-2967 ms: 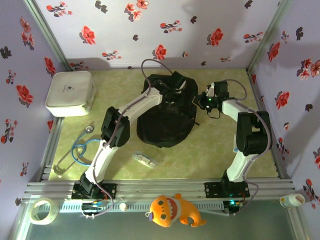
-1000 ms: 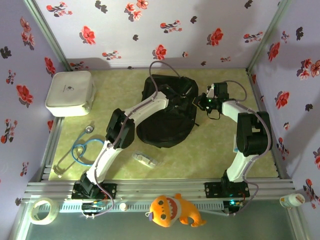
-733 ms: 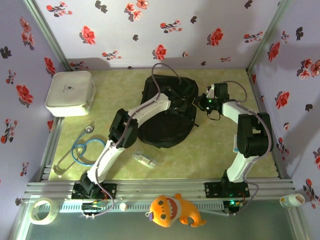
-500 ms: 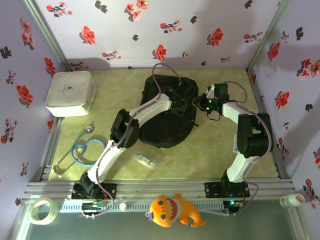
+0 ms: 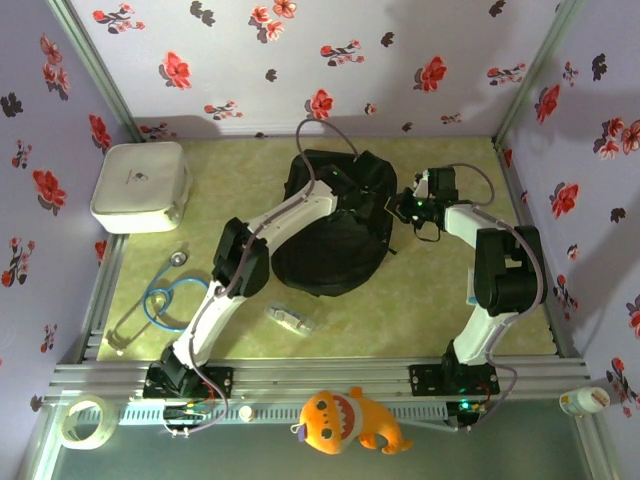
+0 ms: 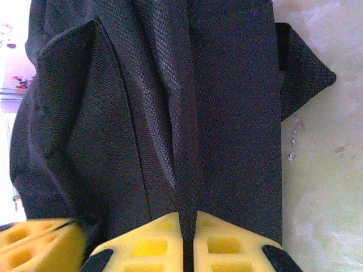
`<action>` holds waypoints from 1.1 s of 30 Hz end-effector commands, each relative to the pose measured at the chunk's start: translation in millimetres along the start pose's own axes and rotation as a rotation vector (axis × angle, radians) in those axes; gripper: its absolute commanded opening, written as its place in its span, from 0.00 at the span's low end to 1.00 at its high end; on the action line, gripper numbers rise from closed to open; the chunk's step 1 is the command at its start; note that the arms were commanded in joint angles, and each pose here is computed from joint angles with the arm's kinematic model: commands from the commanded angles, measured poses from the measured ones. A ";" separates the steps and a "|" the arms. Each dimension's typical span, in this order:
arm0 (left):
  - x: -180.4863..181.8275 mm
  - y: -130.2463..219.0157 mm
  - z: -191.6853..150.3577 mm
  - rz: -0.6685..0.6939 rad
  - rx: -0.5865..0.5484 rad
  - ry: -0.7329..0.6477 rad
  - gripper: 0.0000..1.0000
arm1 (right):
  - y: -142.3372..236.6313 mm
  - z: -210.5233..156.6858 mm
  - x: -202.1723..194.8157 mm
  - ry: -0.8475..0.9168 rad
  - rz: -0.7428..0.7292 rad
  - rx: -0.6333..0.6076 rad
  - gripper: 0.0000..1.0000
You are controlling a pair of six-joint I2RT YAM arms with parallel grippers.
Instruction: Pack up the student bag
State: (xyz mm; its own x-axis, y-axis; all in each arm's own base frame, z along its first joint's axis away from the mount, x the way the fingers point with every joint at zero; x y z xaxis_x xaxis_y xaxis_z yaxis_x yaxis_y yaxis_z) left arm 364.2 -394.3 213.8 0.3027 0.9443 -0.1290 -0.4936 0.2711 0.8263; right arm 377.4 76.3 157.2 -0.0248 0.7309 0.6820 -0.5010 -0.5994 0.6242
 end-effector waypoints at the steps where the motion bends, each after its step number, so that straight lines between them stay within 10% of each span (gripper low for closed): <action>1: 6.4 54.4 18.6 -0.060 -0.078 0.061 0.00 | 5.6 -0.4 3.4 0.015 -0.022 -0.004 0.08; 16: 35.1 42.6 16.0 0.028 -0.056 0.102 0.00 | 8.0 -0.5 2.0 0.023 -0.060 -0.012 0.08; 33: 149.4 42.2 -14.4 0.213 -0.004 0.268 0.00 | -2.5 54.9 0.0 0.202 -0.307 -0.129 0.05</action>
State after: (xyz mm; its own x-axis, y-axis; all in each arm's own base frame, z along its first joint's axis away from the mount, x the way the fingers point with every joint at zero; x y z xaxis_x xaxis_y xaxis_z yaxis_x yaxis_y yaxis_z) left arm 385.3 -247.6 208.4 0.0018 0.9964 -0.0849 -0.5005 0.0744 0.8625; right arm 398.9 75.0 167.2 -0.0330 0.8704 0.4912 -0.5147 -0.4361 0.7382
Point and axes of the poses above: each hand's point on the last joint's axis, 136 mm out from that joint toward the fingers, its own y axis back along the fingers, its own x axis along the line the jaws close on, z = x × y, the point moved 10 cm from there along y, back along the fingers, and after that the axes turned 10 degrees about y, right-handed, at the moved point
